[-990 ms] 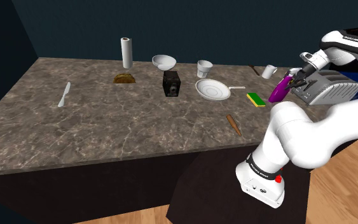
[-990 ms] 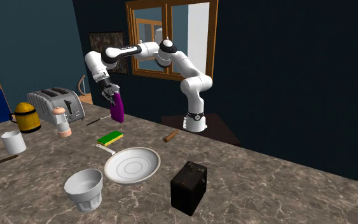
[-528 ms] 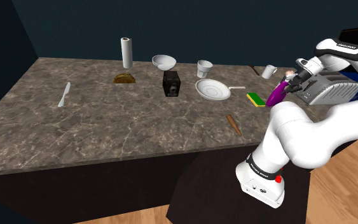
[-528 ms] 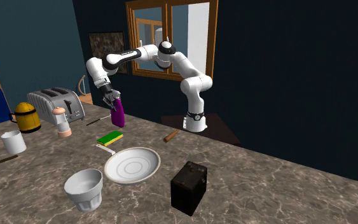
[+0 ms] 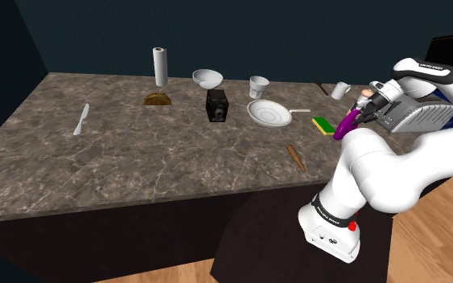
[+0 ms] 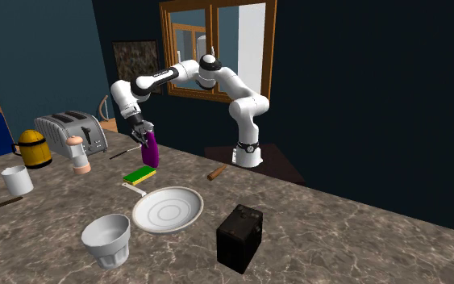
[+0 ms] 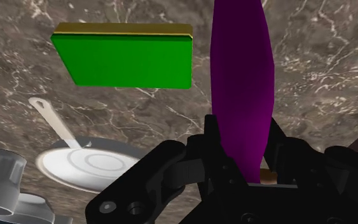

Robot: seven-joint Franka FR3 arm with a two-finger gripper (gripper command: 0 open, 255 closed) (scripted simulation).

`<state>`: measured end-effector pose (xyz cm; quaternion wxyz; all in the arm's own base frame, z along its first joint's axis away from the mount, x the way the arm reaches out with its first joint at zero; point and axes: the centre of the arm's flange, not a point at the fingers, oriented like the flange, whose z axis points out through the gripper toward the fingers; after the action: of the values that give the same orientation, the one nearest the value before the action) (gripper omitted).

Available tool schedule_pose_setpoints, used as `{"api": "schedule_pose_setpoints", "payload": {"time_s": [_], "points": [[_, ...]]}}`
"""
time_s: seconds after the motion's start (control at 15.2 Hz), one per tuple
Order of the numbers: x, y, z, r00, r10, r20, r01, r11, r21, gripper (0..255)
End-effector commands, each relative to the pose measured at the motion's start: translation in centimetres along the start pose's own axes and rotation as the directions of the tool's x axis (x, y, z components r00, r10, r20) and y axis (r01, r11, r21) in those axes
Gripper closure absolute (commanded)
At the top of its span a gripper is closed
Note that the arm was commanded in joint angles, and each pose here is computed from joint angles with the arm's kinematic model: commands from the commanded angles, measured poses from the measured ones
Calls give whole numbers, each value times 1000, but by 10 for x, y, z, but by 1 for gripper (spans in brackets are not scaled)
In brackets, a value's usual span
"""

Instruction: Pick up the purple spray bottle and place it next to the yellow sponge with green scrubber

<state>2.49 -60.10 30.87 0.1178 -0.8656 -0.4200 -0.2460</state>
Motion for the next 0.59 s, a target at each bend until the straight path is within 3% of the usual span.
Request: {"api": "schedule_pose_setpoints", "payload": {"time_s": [0.0, 0.33, 0.4, 0.53], "points": [[0, 0, 1, 1000, 0, 0, 0, 1000, 0, 255], [0, 0, 1, 1000, 0, 0, 0, 1000, 0, 255], [0, 0, 1, 1000, 0, 0, 0, 1000, 0, 0], [0, 0, 1, 1000, 0, 0, 0, 1000, 0, 0]]}}
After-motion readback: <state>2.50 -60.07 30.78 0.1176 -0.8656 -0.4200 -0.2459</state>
